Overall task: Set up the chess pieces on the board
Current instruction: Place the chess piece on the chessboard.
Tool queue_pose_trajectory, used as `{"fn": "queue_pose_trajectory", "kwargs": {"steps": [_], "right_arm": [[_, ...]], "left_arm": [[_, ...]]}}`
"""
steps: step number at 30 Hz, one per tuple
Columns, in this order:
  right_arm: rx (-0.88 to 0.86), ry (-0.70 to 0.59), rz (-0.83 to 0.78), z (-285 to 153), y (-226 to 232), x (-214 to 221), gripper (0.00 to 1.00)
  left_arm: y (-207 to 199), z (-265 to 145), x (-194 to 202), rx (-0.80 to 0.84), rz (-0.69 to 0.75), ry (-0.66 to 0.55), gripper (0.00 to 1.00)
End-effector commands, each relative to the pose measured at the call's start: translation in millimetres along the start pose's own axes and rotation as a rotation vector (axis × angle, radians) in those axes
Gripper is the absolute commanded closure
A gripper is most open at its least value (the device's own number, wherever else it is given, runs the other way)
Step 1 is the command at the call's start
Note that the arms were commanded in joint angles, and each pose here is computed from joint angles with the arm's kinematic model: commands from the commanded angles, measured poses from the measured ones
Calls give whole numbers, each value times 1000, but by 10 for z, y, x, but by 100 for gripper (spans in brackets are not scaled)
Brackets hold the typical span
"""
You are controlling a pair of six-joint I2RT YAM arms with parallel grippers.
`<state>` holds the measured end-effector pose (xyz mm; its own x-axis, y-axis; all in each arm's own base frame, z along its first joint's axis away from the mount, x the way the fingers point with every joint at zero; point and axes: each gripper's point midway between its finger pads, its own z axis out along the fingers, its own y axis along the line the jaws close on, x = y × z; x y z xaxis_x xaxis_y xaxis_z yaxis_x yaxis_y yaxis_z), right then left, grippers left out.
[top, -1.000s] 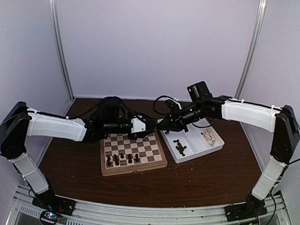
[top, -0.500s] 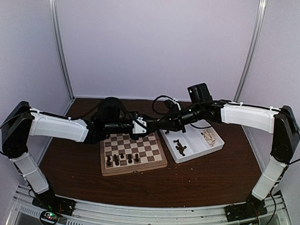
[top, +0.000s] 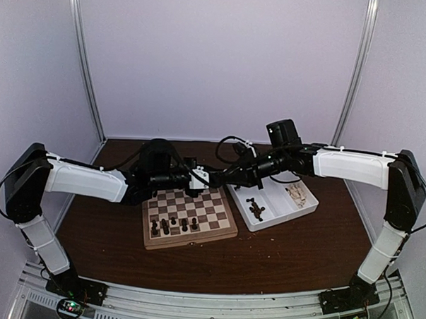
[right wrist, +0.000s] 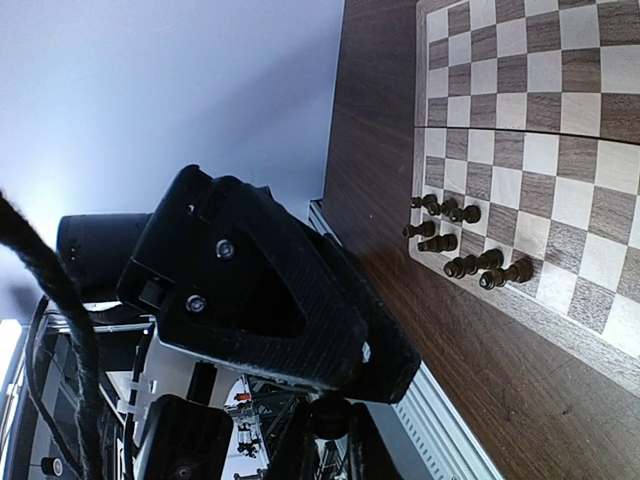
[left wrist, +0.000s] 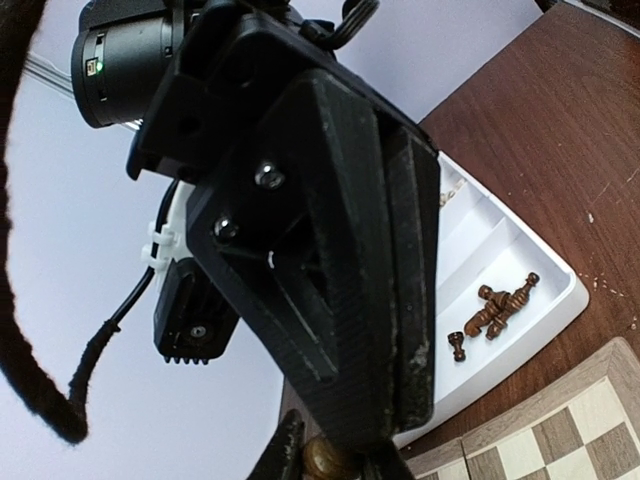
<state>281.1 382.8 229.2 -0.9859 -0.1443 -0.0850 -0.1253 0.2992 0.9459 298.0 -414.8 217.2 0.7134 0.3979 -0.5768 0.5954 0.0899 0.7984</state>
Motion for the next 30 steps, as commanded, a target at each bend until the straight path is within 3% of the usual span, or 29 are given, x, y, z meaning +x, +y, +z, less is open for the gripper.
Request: {"fn": "queue_pose_trajectory", "kwargs": {"steps": [1, 7, 14, 17, 23, 30], "right_arm": [[-45, -3, -43, -19, 151, 23, 90], [-56, -6, -49, -19, 173, 15, 79], [-67, -50, -115, -118, 294, -23, 53], [-24, -81, -152, -201, 278, -45, 51], [163, -95, -247, -363, 90, 29, 50], [307, -165, -397, -540, 11, 9, 50]], "left_arm": [[51, 17, -56, -33, 20, -28, 85], [37, 20, -39, -30, 17, -21, 94], [3, 3, -30, -22, -13, -19, 94], [-5, -21, -47, -18, -53, -21, 94], [127, -55, -147, 18, -355, 9, 100], [284, -100, -344, 67, -751, 14, 100]]}}
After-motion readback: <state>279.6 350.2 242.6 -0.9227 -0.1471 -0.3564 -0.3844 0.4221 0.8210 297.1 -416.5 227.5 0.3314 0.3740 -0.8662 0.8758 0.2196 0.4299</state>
